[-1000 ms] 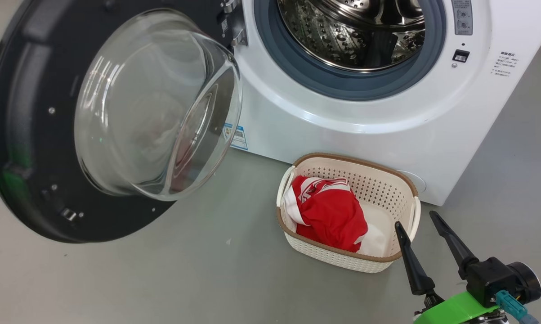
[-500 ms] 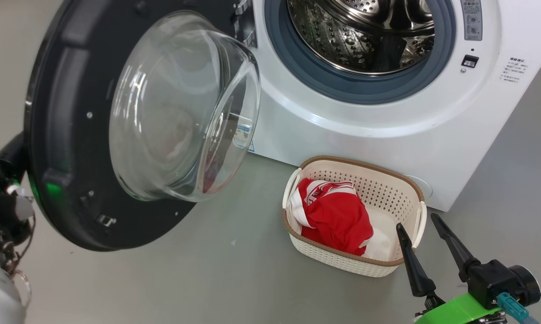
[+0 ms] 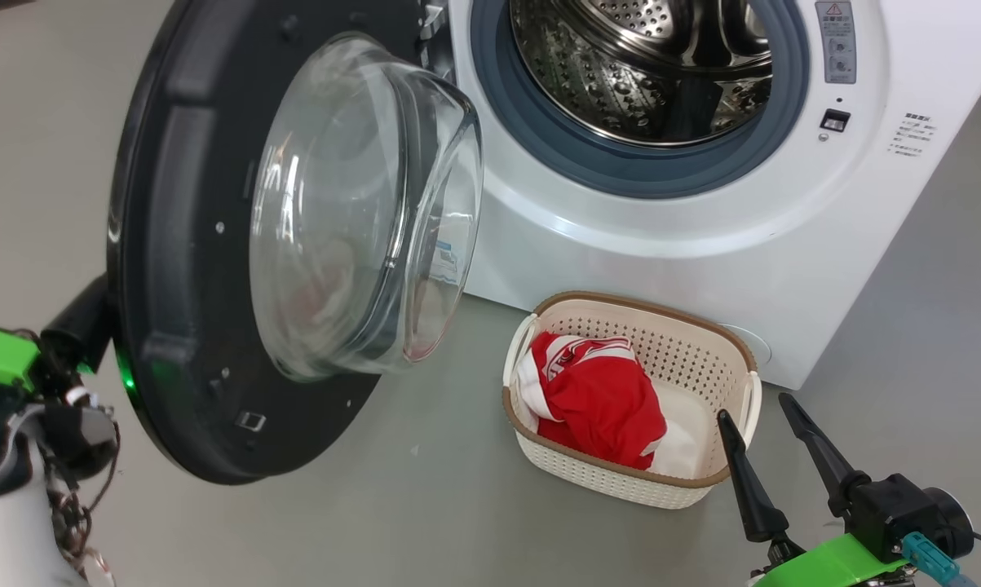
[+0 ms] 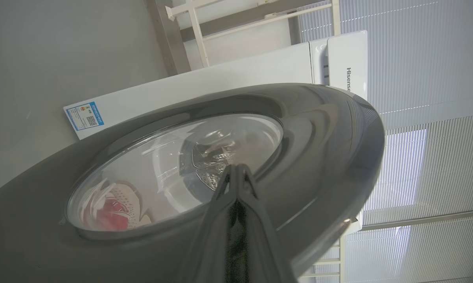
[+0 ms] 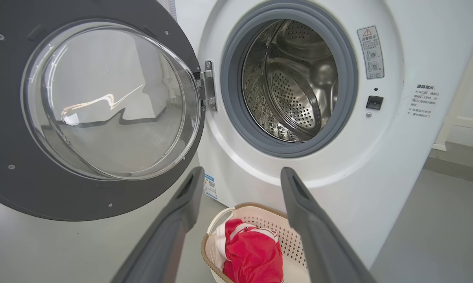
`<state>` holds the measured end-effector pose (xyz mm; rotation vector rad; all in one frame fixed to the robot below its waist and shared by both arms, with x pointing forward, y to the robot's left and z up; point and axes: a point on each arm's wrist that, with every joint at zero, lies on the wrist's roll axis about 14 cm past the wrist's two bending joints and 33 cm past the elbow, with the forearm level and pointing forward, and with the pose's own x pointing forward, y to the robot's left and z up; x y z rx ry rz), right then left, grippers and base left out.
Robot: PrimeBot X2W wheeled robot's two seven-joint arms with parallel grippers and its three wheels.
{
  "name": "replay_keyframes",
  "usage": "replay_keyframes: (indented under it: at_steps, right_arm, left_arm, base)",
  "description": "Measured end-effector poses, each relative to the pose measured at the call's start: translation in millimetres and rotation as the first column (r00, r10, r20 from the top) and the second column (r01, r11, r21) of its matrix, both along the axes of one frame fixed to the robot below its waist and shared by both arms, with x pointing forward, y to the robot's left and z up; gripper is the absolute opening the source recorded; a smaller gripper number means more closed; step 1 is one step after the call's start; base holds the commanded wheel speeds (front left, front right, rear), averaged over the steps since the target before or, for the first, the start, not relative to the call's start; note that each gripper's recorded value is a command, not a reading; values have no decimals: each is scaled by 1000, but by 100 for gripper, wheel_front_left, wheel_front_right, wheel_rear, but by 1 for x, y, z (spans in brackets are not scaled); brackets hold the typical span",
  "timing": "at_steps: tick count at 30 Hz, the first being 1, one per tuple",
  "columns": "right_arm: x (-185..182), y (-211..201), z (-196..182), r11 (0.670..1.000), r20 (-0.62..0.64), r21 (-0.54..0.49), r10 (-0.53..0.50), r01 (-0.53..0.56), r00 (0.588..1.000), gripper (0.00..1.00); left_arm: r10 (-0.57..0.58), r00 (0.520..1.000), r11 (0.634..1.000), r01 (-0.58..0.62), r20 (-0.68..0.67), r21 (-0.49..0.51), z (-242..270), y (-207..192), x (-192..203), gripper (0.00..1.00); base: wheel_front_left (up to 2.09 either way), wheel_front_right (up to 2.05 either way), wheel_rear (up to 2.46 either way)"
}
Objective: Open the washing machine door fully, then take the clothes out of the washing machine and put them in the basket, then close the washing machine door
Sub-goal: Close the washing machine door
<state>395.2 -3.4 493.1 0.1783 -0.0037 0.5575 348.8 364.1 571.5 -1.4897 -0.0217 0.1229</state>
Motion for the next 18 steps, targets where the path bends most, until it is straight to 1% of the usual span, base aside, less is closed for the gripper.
replay_keyframes:
  at_steps: [7,9,12,18]
  right_arm:
    - [-1,-7,0,1000,-2,5,-20,20,1000,100]
    - [-1,-9,1,1000,-1,8,-27,27,1000,100]
    - [-1,-14,2,999,0,12,-41,41,999,100]
    - [-2,-25,4,997,3,18,-71,71,997,100]
  left_arm:
    - [-17,1000,1000,17,23,-11,7,-10,-9,0]
    - [-31,999,999,32,45,-37,11,-15,-11,0]
    - [-62,996,995,67,68,-69,13,-28,-11,0]
    - [-116,990,988,123,79,-93,10,-59,-8,0]
  base:
    - [0,0,0]
    - [0,0,0]
    - [0,0,0]
    - [0,0,0]
